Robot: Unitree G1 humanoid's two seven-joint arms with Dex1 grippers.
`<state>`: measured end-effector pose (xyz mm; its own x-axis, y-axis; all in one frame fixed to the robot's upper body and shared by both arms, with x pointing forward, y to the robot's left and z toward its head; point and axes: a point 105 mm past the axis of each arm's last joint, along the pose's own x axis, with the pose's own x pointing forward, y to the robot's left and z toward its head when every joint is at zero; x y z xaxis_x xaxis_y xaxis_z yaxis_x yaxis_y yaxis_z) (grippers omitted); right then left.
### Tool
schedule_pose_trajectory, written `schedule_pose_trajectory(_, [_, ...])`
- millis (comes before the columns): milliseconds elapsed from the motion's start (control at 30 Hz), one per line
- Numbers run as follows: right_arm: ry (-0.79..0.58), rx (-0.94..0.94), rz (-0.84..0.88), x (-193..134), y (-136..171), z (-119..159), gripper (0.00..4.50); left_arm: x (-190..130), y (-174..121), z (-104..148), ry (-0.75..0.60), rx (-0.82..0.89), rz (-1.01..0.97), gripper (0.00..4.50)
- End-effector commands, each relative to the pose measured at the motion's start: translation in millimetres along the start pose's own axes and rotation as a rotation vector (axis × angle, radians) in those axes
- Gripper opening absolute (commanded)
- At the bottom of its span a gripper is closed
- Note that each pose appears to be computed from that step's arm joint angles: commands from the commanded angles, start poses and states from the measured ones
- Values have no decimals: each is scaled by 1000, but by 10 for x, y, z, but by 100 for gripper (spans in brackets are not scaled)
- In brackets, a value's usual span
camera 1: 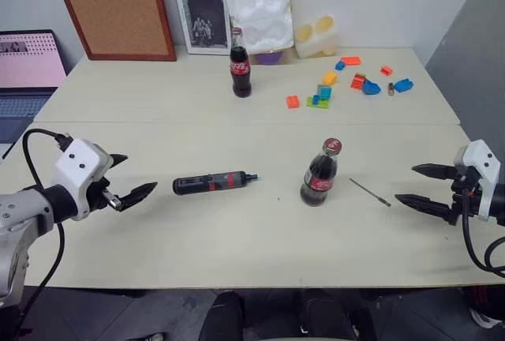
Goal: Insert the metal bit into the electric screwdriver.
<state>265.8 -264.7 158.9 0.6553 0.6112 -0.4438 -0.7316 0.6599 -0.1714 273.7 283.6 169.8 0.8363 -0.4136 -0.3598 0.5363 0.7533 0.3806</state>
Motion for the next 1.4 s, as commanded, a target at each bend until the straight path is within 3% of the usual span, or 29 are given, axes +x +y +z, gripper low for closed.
schedule_pose_trajectory(33, [-32,-45,-34,-83,-23,120,447,-8,19,107,-44,40,-4,450])
schedule_pose_trajectory(533, [-61,-14,-54,-99,3,158,447,37,27,332,-144,32,-26,450])
schedule_pose_trajectory(700, [-144,-4,-34,-45,79,330,447,127,-267,544,-194,62,-177,450])
schedule_pose_trajectory(1000, [-254,21,17,154,482,545,447,285,-946,914,-301,81,-495,450])
schedule_pose_trajectory(1400, [-408,94,-18,479,765,777,447,433,-1212,996,-341,103,-653,450])
